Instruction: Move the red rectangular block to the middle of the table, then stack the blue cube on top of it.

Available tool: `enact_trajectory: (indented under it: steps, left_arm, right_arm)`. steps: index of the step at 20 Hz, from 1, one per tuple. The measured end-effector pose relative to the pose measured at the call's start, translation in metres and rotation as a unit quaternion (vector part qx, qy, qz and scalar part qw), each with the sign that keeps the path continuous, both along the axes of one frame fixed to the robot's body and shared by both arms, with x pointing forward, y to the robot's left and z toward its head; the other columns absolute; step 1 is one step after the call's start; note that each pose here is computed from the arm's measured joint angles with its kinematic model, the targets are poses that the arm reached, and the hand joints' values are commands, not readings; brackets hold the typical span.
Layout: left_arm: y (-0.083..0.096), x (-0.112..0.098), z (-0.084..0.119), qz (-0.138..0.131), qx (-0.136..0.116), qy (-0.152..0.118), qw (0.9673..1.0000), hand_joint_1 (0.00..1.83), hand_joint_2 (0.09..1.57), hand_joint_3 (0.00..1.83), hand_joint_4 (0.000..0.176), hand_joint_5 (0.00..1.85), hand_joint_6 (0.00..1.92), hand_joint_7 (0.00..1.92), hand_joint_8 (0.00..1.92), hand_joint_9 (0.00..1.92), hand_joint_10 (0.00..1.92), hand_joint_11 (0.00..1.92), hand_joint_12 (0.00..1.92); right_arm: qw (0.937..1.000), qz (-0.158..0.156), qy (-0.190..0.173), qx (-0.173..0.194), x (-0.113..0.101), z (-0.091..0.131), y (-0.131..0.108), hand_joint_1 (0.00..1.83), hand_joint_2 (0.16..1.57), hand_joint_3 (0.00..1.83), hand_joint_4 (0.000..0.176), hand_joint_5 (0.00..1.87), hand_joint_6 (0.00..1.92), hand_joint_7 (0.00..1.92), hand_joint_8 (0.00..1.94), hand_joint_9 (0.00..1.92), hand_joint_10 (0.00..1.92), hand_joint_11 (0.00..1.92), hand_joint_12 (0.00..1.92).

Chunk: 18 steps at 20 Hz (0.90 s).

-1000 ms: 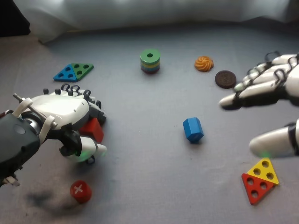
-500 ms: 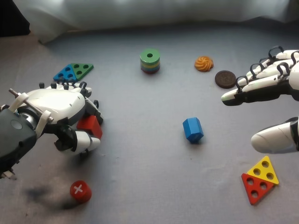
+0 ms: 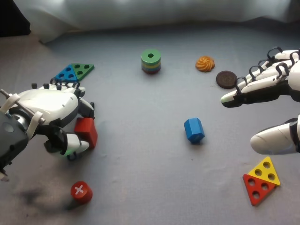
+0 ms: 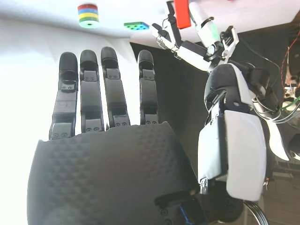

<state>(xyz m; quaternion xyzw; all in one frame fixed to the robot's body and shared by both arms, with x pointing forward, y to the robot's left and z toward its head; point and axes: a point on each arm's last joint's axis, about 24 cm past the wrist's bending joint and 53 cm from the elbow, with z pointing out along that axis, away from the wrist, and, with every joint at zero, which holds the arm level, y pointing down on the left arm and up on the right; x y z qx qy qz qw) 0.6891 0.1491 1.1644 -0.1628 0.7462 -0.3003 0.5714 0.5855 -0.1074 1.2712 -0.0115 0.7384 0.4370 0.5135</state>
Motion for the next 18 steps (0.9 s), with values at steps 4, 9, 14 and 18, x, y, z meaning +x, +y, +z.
enact_trajectory:
  steps: [4,9,14,18]
  left_arm:
    - [-0.002,-0.001,-0.001,-0.001,-0.003,0.003,1.0,0.98,1.18,0.0,0.115,0.86,1.18,0.13,0.01,0.02,0.0,0.0,0.23]
    - [-0.003,-0.001,0.001,-0.002,-0.005,0.003,1.0,0.99,1.16,0.0,0.133,0.89,1.13,0.15,0.0,0.03,0.0,0.0,0.22]
    - [-0.011,0.001,0.018,-0.004,-0.012,-0.008,0.9999,0.97,1.17,0.0,0.162,0.87,1.17,0.13,0.01,0.02,0.01,0.0,0.16]
    - [-0.022,-0.002,0.034,-0.009,-0.013,-0.011,0.9998,0.98,1.17,0.0,0.151,0.87,1.16,0.15,0.0,0.02,0.0,0.0,0.21]
  right_arm:
    - [1.0,0.0,-0.002,0.002,0.0,0.002,0.0,0.11,1.11,0.0,0.0,0.31,0.0,0.29,0.0,0.24,0.0,0.0,0.56]
    - [1.0,0.0,-0.001,0.001,0.0,0.002,0.0,0.12,1.11,0.0,0.0,0.31,0.0,0.29,0.0,0.24,0.0,0.0,0.57]
    - [1.0,0.0,-0.001,0.001,0.0,0.001,0.0,0.12,1.12,0.0,0.0,0.31,0.0,0.29,0.0,0.23,0.0,0.0,0.54]
    - [1.0,0.0,-0.003,0.003,0.0,0.003,0.0,0.13,1.11,0.0,0.0,0.32,0.0,0.3,0.0,0.25,0.0,0.0,0.59]
